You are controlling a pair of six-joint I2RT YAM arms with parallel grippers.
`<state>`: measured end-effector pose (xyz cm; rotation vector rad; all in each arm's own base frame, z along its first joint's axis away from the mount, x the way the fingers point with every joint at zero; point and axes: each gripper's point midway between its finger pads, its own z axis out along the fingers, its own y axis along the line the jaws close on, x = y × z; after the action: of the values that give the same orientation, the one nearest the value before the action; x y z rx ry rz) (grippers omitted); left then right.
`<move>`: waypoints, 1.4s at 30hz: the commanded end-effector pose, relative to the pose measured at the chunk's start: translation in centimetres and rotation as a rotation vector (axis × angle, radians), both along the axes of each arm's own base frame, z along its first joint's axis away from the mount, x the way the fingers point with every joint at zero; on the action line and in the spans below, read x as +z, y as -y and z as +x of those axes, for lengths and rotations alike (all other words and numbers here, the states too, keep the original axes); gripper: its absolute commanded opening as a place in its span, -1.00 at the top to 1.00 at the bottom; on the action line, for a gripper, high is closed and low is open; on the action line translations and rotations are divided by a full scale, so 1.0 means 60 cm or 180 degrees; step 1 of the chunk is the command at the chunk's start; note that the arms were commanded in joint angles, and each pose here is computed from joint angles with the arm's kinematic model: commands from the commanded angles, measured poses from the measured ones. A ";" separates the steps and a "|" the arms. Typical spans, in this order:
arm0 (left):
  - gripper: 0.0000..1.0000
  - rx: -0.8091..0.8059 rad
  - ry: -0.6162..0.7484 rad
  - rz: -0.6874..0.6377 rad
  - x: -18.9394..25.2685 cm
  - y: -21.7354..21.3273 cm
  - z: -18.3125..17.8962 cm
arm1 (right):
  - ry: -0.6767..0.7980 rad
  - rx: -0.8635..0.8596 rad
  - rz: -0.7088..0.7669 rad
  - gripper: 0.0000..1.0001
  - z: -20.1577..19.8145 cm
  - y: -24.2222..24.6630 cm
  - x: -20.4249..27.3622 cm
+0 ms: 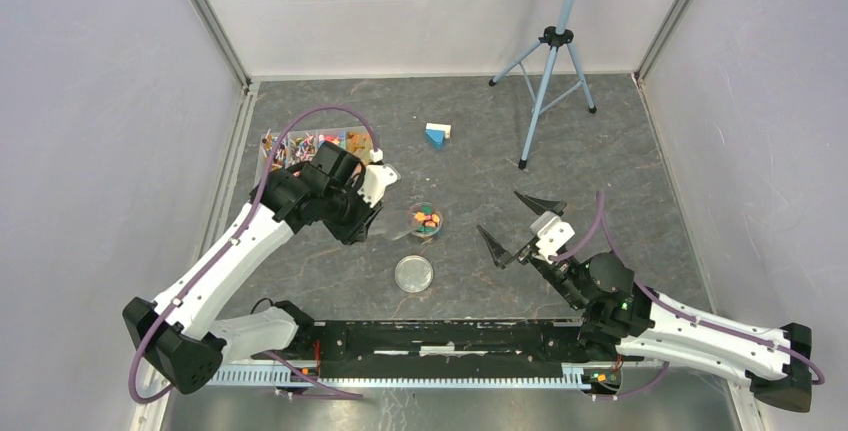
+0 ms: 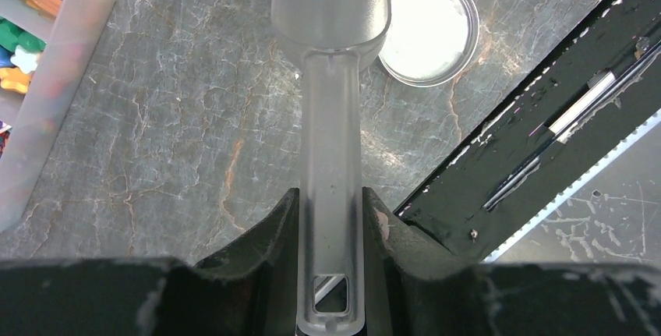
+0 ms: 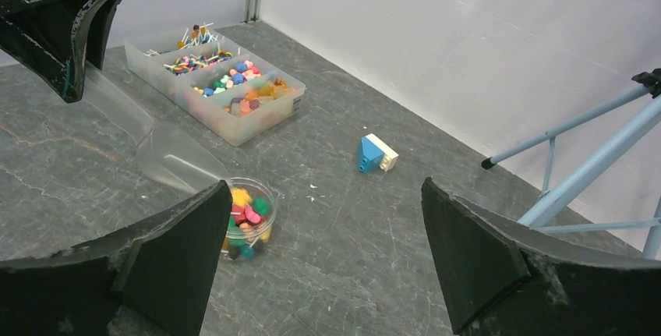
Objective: Pack the candies
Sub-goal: Place the fake candies in the packing bottle.
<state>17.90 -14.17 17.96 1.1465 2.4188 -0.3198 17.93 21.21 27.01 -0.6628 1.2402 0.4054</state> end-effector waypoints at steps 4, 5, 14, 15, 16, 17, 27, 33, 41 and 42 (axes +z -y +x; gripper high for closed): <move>0.95 0.0104 0.0011 -0.0037 0.025 0.009 0.007 | -0.0008 0.0007 0.0167 -0.96 0.000 -0.002 0.008; 0.95 0.0112 -0.0004 -0.0006 0.024 0.007 0.006 | -0.0008 0.0009 0.0185 -0.96 0.000 -0.002 0.009; 0.95 0.0340 0.0240 -0.0139 0.060 0.008 0.024 | -0.0028 0.0018 0.0212 -0.96 -0.002 -0.001 0.010; 0.95 0.0368 0.0278 -0.0178 0.068 0.010 0.027 | -0.0032 0.0016 0.0221 -0.96 -0.002 0.000 0.011; 0.95 0.0401 0.0301 -0.0211 0.074 0.011 0.029 | -0.0046 0.0023 0.0219 -0.96 -0.002 -0.001 0.009; 0.95 0.0430 0.0322 -0.0227 0.080 0.012 0.031 | -0.0056 0.0024 0.0229 -0.96 -0.002 -0.001 0.008; 0.95 0.1075 0.0669 -0.0126 0.123 -0.020 0.074 | -0.0208 0.0066 0.0289 -0.96 -0.004 -0.007 -0.010; 0.95 0.1699 0.0465 -0.0060 0.094 -0.077 0.118 | -0.0217 0.0084 0.0337 -0.96 -0.006 -0.007 -0.007; 0.95 0.2086 0.0418 0.0283 0.069 -0.145 0.171 | -0.0246 0.0108 0.0278 -0.96 -0.008 -0.009 -0.012; 0.95 0.2108 0.0403 0.0366 0.063 -0.154 0.177 | -0.0243 0.0108 0.0261 -0.96 -0.008 -0.010 -0.013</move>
<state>26.22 -5.86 20.80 0.3893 2.5993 0.0402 17.61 21.76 25.85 -0.6141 1.2854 0.4922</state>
